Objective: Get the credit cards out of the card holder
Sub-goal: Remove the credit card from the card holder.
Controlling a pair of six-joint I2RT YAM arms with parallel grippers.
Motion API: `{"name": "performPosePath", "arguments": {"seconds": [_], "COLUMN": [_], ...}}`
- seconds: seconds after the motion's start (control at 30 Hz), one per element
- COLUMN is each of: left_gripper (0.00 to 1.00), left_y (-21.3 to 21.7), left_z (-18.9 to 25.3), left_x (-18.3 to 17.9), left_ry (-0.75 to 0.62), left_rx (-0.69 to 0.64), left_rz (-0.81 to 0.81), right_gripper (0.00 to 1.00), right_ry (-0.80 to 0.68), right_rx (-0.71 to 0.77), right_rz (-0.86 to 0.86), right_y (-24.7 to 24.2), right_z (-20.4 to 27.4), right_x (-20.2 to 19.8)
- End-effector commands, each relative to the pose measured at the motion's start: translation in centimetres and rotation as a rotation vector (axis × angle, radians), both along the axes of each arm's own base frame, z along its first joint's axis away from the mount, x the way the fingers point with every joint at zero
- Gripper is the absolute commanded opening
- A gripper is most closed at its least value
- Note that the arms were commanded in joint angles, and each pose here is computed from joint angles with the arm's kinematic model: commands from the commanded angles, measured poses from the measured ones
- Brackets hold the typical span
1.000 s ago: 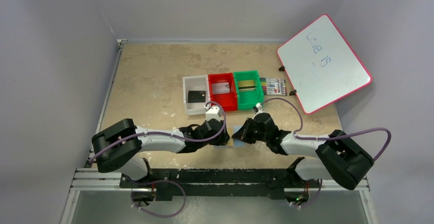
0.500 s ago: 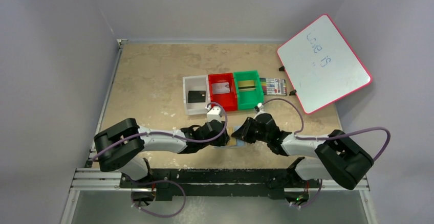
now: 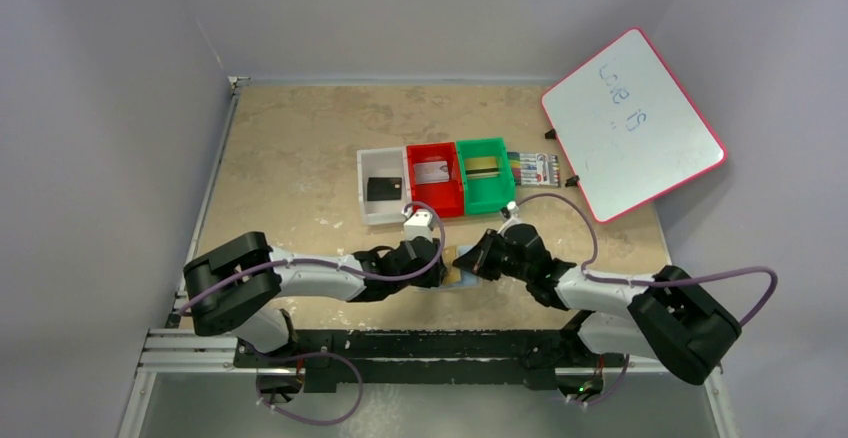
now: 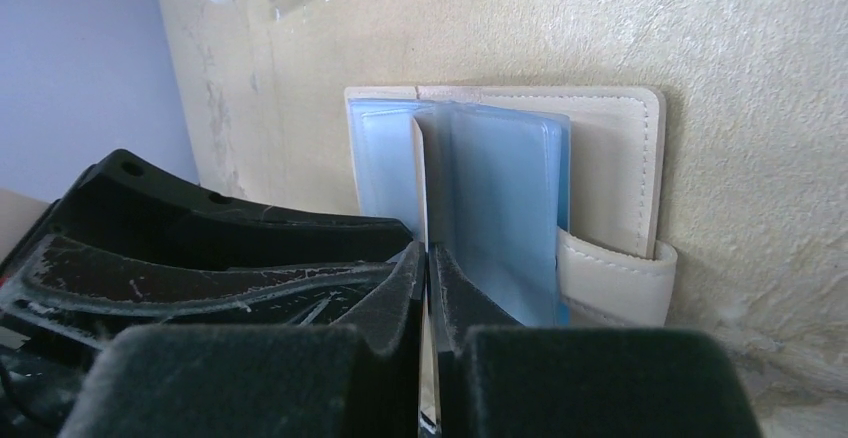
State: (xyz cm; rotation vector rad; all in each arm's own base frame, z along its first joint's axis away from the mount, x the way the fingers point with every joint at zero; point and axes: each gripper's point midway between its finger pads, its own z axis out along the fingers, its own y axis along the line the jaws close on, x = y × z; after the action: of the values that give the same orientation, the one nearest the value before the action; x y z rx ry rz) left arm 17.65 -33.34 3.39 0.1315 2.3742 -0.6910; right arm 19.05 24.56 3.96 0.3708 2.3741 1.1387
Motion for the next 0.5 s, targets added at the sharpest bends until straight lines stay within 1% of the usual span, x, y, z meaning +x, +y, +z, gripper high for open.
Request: {"name": "performPosePath", "arguments": {"seconds": [0.0, 0.13, 0.23, 0.3, 0.47], "left_gripper": [0.3, 0.3, 0.3, 0.3, 0.36], "left_y": [2.5, 2.9, 2.8, 2.4, 0.6], "left_z": [-1.5, -1.6, -1.3, -0.8, 1.4], "left_x": [-0.8, -0.6, -0.5, -0.5, -0.4], "left_ry": [0.017, 0.009, 0.005, 0.003, -0.015], "left_rx": [0.119, 0.145, 0.141, 0.116, 0.014], "left_rz": [0.006, 0.015, 0.018, 0.012, -0.012], "right_gripper": [0.03, 0.02, 0.02, 0.02, 0.0], "right_ry": [-0.034, -0.035, -0.035, -0.031, -0.034], "right_rx": [-0.036, -0.053, -0.061, -0.062, -0.068], "right_rz": [-0.034, -0.047, -0.053, -0.051, -0.03], "right_y": [-0.8, -1.2, -1.4, -1.3, -1.0], "right_z": [0.5, 0.5, 0.4, 0.3, 0.4], "right_x": [0.6, 0.6, 0.6, 0.6, 0.7]}}
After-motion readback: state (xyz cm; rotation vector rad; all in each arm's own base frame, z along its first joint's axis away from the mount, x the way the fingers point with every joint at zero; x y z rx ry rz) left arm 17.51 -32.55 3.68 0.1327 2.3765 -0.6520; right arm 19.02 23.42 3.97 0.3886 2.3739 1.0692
